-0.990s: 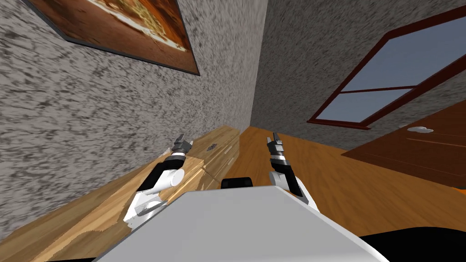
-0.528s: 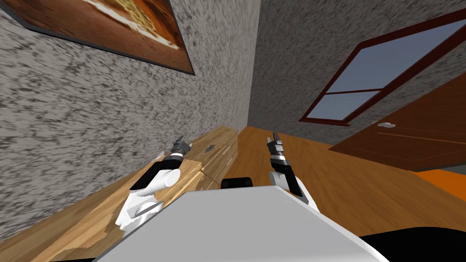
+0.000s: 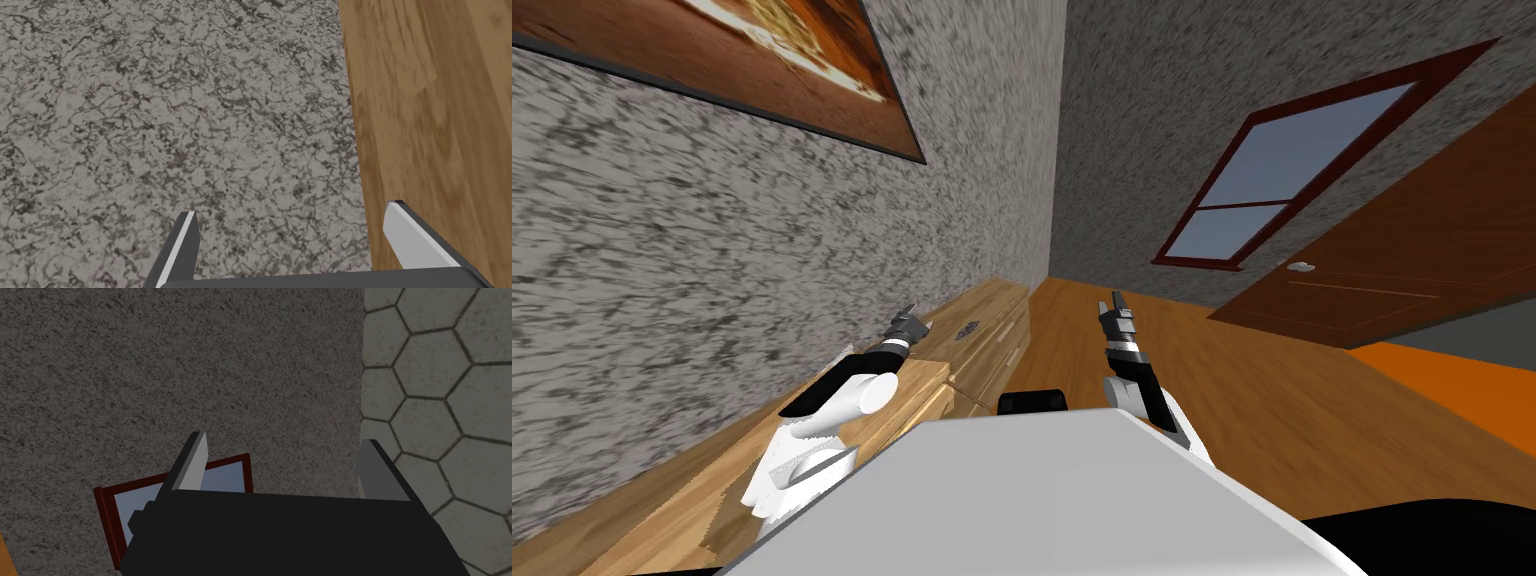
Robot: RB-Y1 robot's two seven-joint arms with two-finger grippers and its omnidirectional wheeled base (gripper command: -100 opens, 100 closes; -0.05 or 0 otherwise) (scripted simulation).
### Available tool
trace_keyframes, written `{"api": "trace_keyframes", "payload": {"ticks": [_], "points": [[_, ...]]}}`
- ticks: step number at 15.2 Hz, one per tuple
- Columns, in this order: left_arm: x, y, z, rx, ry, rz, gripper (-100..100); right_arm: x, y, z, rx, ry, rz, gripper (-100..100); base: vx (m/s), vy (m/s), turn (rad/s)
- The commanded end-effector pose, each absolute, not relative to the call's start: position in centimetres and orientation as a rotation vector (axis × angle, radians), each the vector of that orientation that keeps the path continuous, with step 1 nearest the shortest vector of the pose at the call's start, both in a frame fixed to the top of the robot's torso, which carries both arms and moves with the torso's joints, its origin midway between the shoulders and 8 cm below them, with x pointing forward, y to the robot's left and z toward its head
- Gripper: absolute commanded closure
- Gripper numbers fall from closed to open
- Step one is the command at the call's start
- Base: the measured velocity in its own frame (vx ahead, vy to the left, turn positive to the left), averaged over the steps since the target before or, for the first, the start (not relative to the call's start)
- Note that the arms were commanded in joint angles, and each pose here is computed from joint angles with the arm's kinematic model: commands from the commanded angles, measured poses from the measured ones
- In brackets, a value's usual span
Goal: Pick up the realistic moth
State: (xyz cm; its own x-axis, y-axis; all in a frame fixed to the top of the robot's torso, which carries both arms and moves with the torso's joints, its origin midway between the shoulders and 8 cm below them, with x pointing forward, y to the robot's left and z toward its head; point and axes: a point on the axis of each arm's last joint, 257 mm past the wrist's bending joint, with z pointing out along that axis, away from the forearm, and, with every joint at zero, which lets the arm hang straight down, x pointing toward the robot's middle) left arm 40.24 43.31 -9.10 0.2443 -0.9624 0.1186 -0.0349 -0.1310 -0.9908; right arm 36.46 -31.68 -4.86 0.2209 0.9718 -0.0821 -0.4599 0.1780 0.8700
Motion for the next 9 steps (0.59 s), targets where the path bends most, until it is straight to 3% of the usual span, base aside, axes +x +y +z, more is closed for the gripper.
{"api": "trace_keyframes", "payload": {"ticks": [1, 9], "points": [[40.0, 43.9, -10.1, -1.492, 1.014, -1.077, -100, 36.5, -31.7, -4.9, 0.835, 0.768, 1.168, 0, 0.006, 0.019, -0.168], [38.9, 45.2, -12.9, -1.634, 1.056, -1.036, -100, 36.5, -31.7, -4.9, 0.835, 0.768, 1.168, 0, 0.006, 0.011, -0.113]]}}
